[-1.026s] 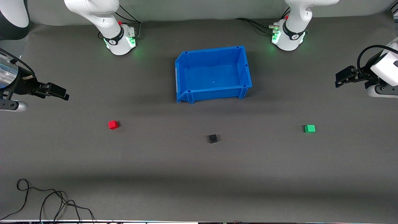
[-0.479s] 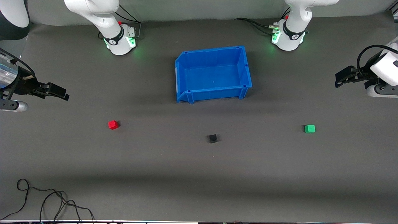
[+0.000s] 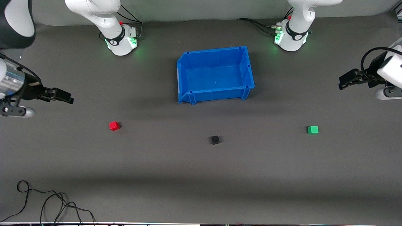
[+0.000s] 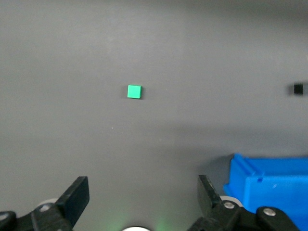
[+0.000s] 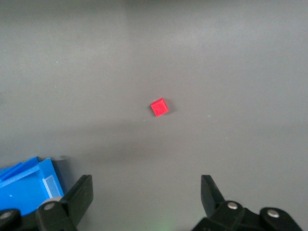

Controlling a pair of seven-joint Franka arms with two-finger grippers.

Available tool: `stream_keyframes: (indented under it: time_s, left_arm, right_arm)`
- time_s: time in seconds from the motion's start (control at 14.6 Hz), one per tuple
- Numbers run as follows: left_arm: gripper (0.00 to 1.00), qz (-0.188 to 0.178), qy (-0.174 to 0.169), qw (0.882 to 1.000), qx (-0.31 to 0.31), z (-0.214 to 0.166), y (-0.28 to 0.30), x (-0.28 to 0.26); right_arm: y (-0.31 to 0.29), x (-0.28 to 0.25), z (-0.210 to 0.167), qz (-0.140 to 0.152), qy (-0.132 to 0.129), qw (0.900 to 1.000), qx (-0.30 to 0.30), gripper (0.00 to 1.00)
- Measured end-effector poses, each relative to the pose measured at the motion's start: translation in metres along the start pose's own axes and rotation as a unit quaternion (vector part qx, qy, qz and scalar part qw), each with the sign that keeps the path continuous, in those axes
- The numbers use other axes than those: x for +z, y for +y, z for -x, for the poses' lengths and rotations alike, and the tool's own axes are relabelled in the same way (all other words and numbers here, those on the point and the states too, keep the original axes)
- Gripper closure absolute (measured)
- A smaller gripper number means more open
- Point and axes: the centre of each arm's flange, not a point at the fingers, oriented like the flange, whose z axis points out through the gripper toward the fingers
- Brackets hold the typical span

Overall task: Attach green and red cubes to black cube
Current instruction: 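Reach the right gripper to the red cube while the left gripper reaches the green cube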

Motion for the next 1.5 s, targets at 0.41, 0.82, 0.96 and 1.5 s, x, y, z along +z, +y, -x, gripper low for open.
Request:
stream_keyframes:
  time_s: [0.41, 0.82, 0.96, 1.5]
  left_arm:
    - [0.0, 0.059, -0.047, 0.946, -0.315, -0.019, -0.047, 0.019]
    - [0.0, 0.134, -0.122, 0.859, -0.478, -0.05, -0.133, 0.104]
    - [0.0, 0.15, -0.13, 0.838, -0.508, -0.05, -0.149, 0.143]
    - [0.0, 0.163, -0.131, 0.792, -0.574, -0.057, -0.152, 0.285]
  right_arm:
    - [-0.015, 0.088, -0.026, 0.002, -0.017, 0.998, -0.066, 0.0]
    - [-0.033, 0.194, -0.023, 0.007, -0.026, 0.995, -0.093, 0.0]
    - [-0.035, 0.222, -0.024, 0.013, -0.021, 0.994, -0.103, 0.0]
    - [-0.021, 0.318, -0.019, 0.022, 0.032, 0.984, -0.174, 0.0]
